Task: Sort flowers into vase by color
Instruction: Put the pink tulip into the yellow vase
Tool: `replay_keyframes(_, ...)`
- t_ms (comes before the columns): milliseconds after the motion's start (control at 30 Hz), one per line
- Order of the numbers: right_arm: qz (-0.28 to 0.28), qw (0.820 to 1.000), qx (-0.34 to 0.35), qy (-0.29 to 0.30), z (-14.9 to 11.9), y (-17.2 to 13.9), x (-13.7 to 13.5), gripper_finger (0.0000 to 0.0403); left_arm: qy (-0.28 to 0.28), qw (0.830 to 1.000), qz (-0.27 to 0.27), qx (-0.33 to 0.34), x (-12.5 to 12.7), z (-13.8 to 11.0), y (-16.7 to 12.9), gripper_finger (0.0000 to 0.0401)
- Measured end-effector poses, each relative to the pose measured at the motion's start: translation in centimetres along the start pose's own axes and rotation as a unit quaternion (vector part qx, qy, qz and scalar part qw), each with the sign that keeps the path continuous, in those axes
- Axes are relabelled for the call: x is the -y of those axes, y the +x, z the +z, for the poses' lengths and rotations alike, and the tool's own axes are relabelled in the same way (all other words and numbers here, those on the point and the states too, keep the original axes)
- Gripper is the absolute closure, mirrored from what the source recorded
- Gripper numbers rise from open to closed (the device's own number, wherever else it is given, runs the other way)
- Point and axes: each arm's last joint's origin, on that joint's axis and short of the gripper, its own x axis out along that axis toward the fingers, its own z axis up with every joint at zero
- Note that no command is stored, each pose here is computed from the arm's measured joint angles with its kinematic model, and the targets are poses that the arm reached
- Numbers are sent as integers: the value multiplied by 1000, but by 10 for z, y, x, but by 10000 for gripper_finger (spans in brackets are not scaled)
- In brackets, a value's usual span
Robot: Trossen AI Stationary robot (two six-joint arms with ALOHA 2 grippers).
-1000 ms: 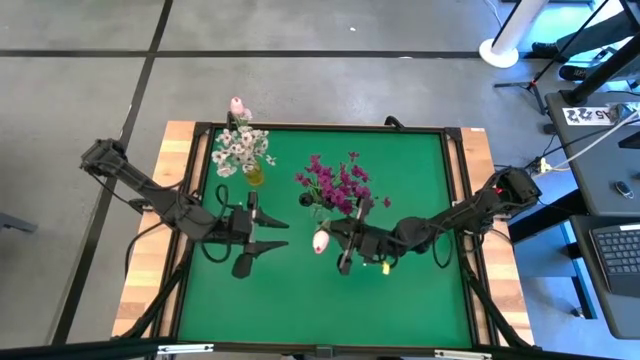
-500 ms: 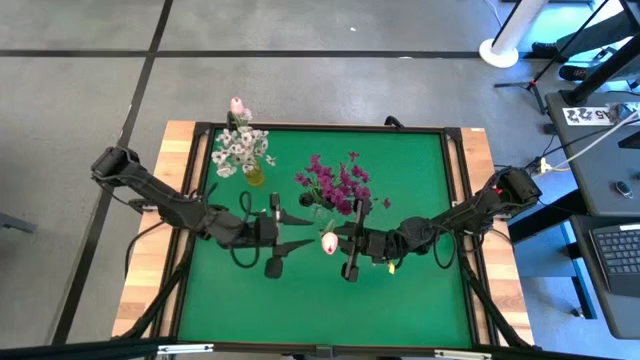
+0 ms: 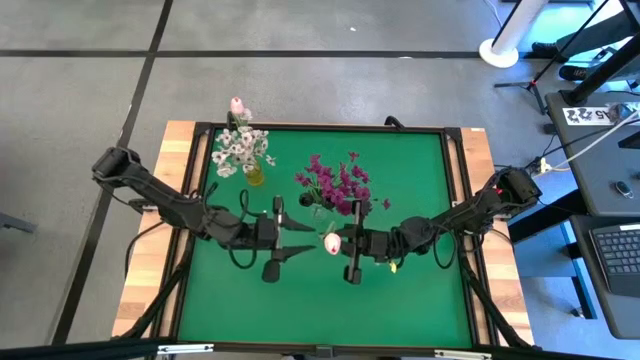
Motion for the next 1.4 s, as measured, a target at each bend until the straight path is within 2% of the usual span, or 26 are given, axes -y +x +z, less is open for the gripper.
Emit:
replay_keyframes(767,25,998,27,41,12,9,0,402,-16,1000,17,5,-5,-2,6,236)
replay_keyframes(933,26,999,23,41,12,9,0,402,-15,1000,17,4,-5,-2,6,274)
replay_keyframes(1100,26,999,21,40,11,9,0,400,-15,1000,15,3,-4,-2,5,347)
replay_keyframes(1200,24,998,20,49,11,9,0,385,-14,1000,16,2,-1,-3,4,390)
replay_keyframes(1400,23,998,19,50,11,9,0,334,-3,1000,25,3,4,-2,1,398)
